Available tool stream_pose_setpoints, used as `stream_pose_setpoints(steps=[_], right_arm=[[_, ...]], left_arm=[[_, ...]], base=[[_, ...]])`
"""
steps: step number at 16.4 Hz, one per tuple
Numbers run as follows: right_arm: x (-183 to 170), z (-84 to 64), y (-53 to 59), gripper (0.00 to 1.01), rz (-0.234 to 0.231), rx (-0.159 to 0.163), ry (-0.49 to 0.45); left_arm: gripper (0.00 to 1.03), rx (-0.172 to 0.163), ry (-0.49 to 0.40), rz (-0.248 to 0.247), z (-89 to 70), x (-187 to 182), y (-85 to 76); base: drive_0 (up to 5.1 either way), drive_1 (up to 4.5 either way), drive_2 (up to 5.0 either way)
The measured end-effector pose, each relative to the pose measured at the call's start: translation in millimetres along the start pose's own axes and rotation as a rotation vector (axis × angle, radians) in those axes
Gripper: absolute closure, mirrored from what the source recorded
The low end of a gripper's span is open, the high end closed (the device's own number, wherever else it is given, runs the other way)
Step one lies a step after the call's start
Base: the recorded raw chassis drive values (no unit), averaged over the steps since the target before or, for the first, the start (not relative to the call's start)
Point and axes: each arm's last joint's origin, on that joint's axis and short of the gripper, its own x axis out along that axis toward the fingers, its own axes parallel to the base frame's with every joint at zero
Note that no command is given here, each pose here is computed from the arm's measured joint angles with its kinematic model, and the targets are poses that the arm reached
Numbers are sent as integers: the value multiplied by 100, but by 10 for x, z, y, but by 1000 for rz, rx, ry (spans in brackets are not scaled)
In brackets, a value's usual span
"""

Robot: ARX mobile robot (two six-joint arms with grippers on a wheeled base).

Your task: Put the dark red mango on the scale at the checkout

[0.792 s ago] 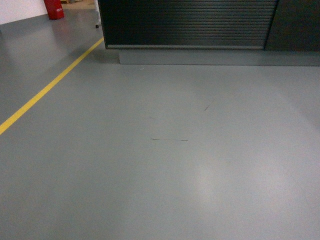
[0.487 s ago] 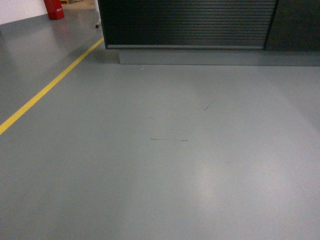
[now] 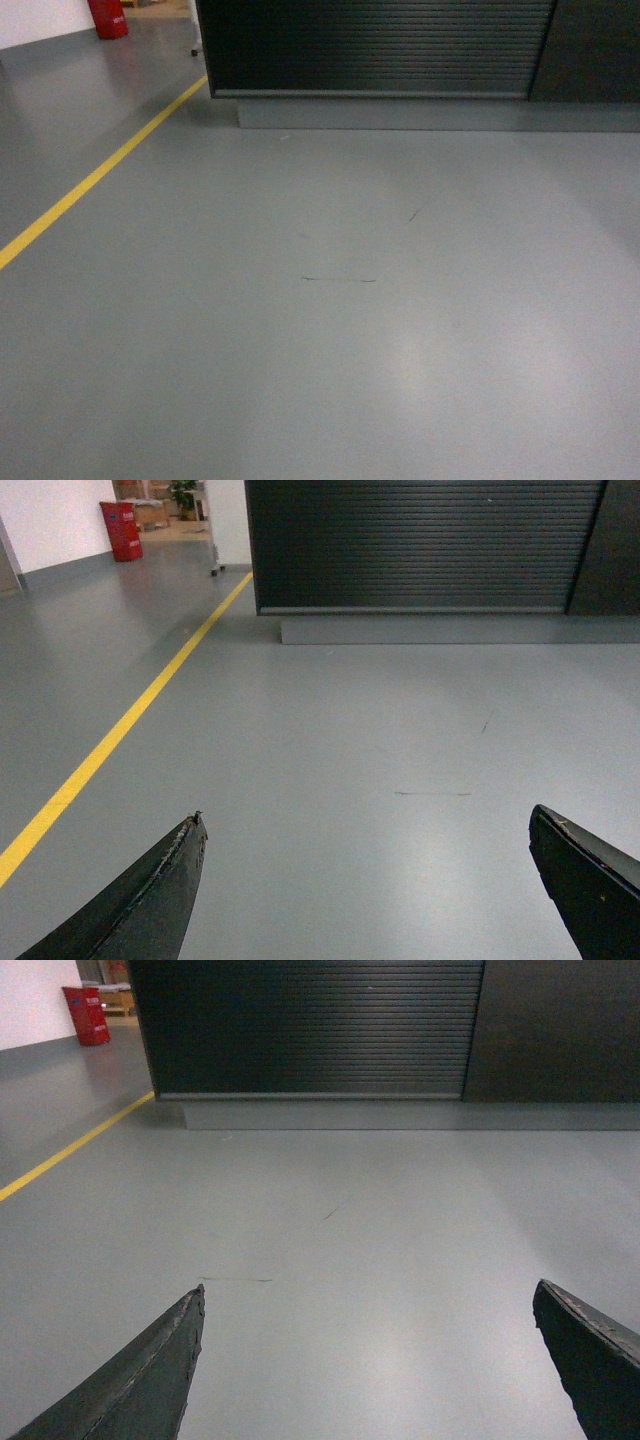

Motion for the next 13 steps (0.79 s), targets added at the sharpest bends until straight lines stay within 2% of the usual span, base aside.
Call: stream_pose_setpoints(steps=[13], right_arm=[[0,1,0,3,0,0,-1]], left_arm=[[5,0,0,0,0,0,0]], base=[[0,0,0]])
